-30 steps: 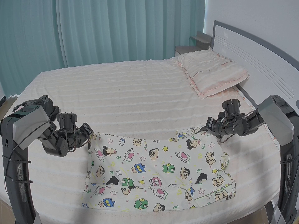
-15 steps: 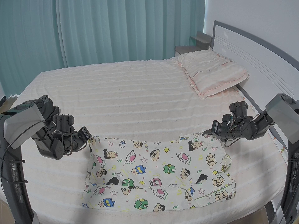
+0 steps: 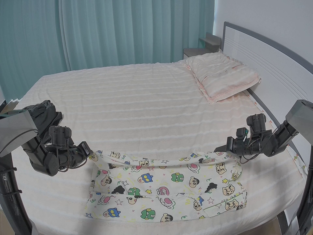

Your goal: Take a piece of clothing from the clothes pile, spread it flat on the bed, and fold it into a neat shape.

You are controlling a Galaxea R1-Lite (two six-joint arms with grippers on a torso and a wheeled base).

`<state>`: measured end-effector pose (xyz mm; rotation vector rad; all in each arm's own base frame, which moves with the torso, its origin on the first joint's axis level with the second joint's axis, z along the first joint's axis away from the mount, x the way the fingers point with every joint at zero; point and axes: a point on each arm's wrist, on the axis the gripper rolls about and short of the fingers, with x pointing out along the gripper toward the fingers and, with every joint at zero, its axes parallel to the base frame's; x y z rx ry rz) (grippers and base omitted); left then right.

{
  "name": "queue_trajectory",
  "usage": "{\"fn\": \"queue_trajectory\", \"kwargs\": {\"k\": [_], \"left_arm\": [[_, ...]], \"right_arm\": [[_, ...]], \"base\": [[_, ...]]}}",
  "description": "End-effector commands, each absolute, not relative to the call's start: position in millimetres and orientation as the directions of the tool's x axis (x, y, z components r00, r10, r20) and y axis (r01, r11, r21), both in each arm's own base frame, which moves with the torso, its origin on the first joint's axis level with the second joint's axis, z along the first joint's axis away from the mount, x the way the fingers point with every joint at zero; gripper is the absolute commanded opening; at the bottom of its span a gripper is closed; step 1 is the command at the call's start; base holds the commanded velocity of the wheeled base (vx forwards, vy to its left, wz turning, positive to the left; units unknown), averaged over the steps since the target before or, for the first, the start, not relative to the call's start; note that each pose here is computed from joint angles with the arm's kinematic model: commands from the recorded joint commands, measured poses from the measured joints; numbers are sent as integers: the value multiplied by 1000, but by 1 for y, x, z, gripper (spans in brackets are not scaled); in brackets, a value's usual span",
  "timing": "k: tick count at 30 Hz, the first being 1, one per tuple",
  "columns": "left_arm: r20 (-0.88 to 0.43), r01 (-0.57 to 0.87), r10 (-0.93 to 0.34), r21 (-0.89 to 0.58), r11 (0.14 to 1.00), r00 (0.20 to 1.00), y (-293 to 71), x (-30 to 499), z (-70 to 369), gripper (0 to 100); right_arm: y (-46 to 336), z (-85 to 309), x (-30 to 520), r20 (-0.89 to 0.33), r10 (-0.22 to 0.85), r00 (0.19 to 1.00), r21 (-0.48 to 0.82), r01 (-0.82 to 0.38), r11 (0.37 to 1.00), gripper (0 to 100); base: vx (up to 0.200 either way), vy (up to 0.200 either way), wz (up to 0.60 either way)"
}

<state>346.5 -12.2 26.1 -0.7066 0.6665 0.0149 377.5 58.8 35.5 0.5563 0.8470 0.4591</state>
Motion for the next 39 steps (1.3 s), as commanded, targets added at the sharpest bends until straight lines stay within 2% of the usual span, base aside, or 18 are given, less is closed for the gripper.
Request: {"fn": "queue_trajectory", "kwargs": {"k": [1,6,9,13,17,26,32,33,39], "left_arm": [[-599,-221,-216,-569,792,771,-12,325,27,0],[-602,-218,-223,-571,791,767,-12,311,21,0],[-632,-216,-251,-567,795,734,-12,295,11,0],[-702,-188,-260,-492,850,663,-12,276,-7,0],[-753,-155,-250,-421,893,609,-11,269,-25,0],[-758,-114,-252,-394,912,602,-14,260,-29,0],[-773,-33,-252,-332,943,582,-15,254,-33,0],[-777,-30,-250,-326,945,578,-17,253,-33,100],[-783,-48,-219,-302,952,582,-20,251,-32,100]], "right_arm": [[56,36,353,-593,587,552,595,-191,781,0],[53,28,334,-630,580,516,545,-239,804,0],[51,21,327,-655,568,498,517,-252,818,0],[48,10,318,-694,544,473,462,-287,839,0],[46,-6,318,-749,461,476,356,-297,886,0],[44,-24,309,-752,438,493,303,-332,893,0],[45,-29,306,-745,439,502,295,-343,892,0],[45,-29,304,-747,439,499,288,-352,891,100],[41,-20,299,-737,440,513,296,-340,893,100]], "base": [[0,0,0],[0,0,0],[0,0,0],[0,0,0],[0,0,0],[0,0,0],[0,0,0],[0,0,0],[0,0,0]]}}
